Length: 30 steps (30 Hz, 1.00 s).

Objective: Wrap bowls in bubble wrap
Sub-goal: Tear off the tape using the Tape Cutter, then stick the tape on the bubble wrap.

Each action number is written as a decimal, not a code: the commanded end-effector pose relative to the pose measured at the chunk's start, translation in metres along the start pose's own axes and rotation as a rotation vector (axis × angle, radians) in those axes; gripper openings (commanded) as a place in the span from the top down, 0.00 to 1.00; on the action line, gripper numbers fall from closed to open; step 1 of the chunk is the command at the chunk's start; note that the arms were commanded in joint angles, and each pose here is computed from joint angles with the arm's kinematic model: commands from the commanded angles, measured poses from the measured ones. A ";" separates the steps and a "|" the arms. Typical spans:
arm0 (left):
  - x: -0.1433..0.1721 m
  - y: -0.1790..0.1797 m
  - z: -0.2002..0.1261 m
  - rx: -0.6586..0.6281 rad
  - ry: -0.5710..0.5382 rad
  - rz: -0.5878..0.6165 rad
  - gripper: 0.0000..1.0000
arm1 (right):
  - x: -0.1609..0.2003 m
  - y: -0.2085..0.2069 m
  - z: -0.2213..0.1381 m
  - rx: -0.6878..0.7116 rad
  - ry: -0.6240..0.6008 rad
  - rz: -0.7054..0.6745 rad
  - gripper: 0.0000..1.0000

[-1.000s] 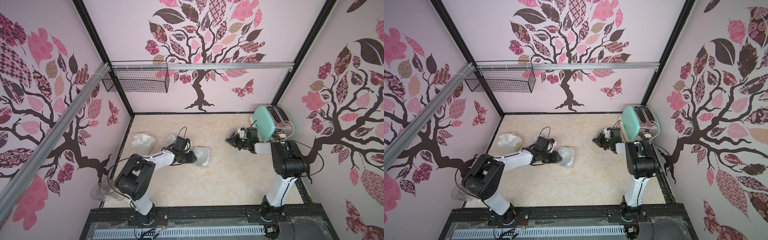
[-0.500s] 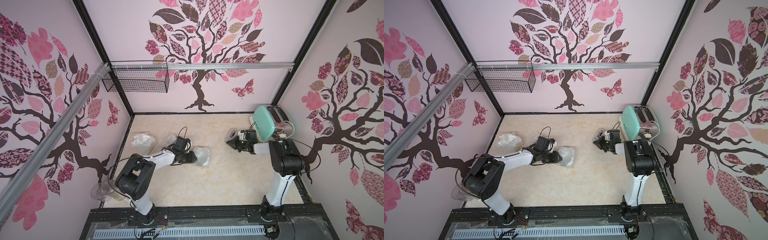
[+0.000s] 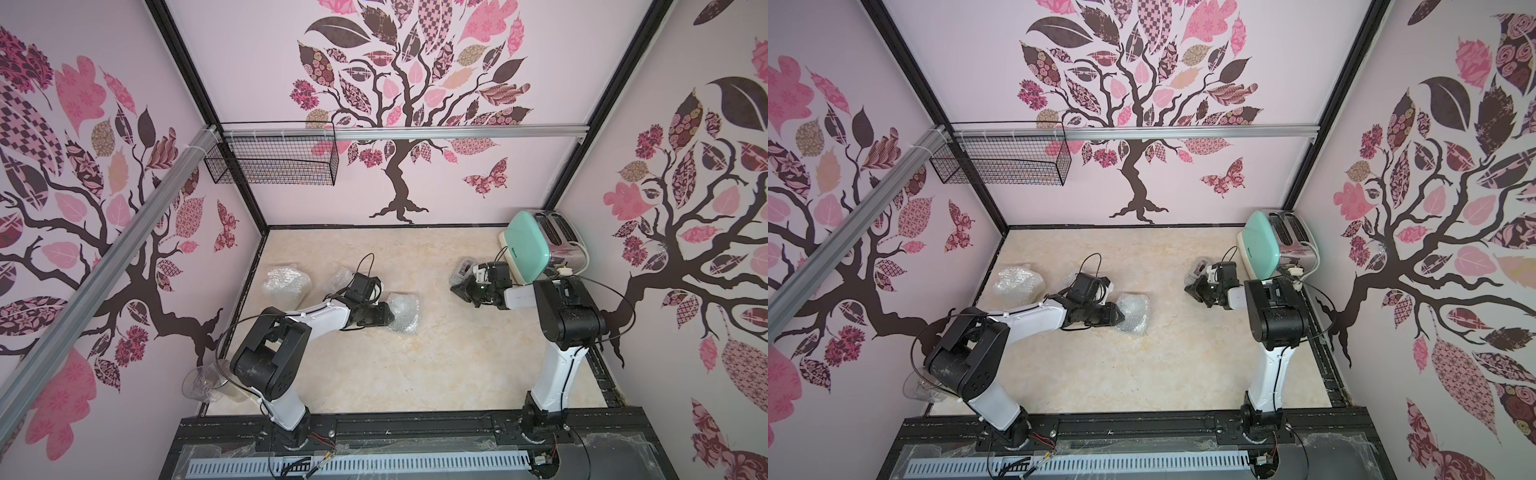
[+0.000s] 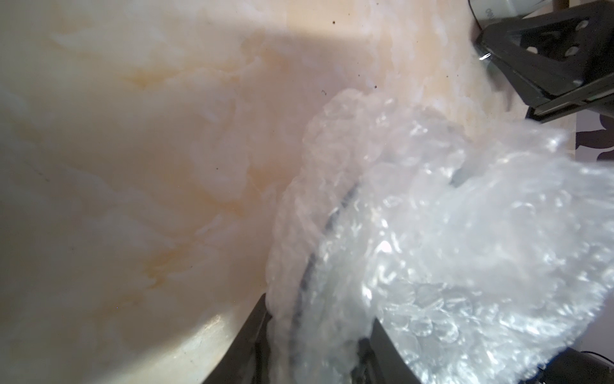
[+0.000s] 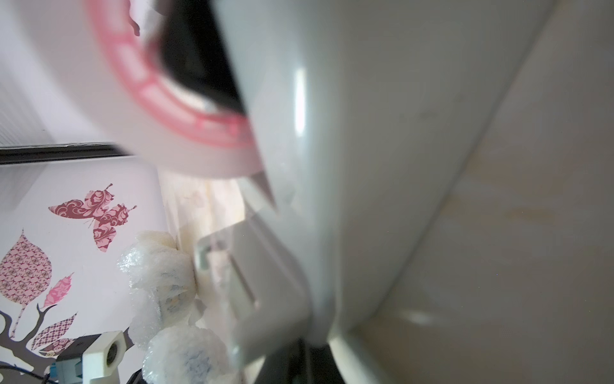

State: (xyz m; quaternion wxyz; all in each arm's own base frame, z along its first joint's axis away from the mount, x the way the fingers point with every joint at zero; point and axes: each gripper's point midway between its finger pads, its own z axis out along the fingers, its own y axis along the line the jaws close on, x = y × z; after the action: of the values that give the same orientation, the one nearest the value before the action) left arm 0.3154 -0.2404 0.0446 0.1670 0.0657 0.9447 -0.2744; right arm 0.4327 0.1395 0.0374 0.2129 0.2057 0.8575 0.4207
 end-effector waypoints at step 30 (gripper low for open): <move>0.009 0.000 0.003 0.002 0.034 0.016 0.63 | 0.194 0.154 0.020 -0.265 0.401 -0.865 1.00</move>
State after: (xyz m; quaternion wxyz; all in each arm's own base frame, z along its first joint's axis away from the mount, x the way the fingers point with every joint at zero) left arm 0.3153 -0.2406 0.0447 0.1668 0.0662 0.9446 -0.2748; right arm 0.3025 0.3307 0.0987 0.2025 -0.2599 0.8422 0.4268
